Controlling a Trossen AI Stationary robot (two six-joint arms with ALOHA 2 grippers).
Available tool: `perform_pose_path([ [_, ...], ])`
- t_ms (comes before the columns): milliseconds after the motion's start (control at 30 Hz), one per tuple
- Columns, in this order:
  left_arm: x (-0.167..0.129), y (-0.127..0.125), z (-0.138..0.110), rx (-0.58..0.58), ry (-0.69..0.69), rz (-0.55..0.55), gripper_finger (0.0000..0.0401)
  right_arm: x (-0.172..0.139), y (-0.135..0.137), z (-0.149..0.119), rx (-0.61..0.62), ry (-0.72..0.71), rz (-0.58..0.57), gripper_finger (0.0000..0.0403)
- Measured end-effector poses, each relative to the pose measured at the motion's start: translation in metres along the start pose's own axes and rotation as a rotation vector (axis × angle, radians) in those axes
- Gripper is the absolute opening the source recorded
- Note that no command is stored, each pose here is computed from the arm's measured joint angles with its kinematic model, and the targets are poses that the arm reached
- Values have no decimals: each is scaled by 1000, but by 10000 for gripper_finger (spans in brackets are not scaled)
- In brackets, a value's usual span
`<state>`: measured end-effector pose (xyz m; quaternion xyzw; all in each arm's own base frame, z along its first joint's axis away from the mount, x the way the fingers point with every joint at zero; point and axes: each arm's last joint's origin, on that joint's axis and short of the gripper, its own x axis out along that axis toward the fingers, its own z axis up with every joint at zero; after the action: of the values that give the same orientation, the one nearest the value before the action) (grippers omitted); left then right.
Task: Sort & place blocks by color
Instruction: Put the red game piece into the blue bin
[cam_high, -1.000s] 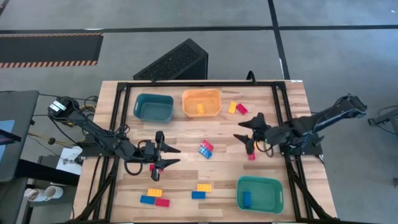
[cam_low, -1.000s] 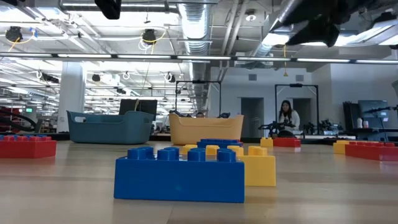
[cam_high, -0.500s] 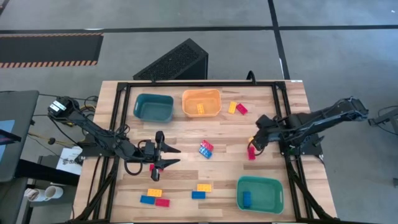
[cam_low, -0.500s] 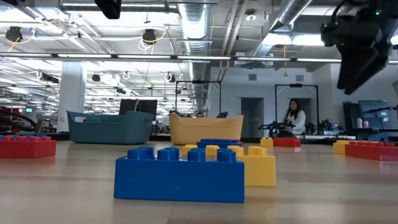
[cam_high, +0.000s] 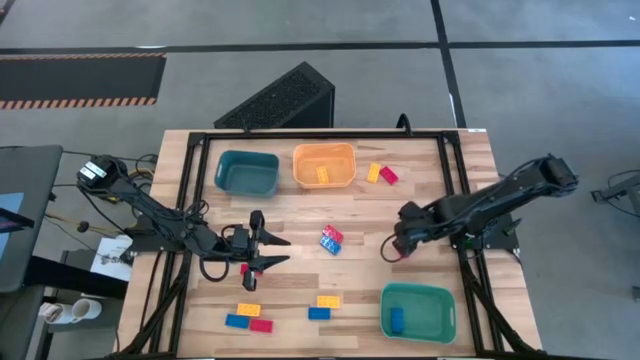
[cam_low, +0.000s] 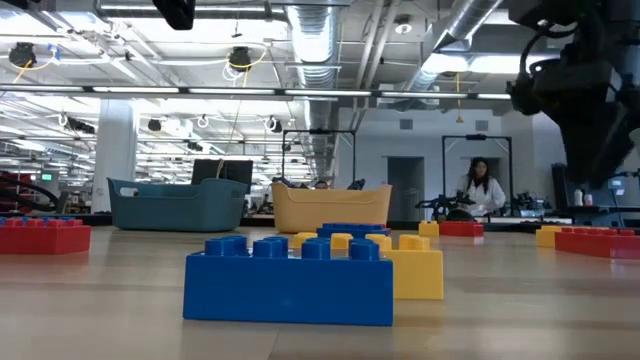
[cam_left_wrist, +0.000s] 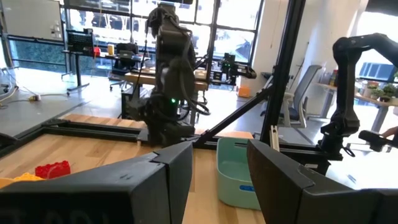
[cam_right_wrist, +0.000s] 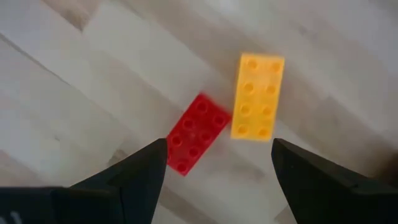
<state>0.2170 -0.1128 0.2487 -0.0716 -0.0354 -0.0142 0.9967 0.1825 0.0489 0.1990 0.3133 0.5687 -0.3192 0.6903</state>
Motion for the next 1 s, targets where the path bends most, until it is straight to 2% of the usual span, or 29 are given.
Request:
perform_pose_path([
  [100,0,0,0,1,1,0,141,8,6,-4,14,34,-22,310],
  [500,0,0,-1,5,8,0,141,33,32,-10,20,102,28,308],
  [800,0,0,-1,-8,8,-1,141,44,33,-7,25,115,-22,283],
  [1000,0,0,-1,-8,9,-1,141,56,29,-8,37,93,28,261],
])
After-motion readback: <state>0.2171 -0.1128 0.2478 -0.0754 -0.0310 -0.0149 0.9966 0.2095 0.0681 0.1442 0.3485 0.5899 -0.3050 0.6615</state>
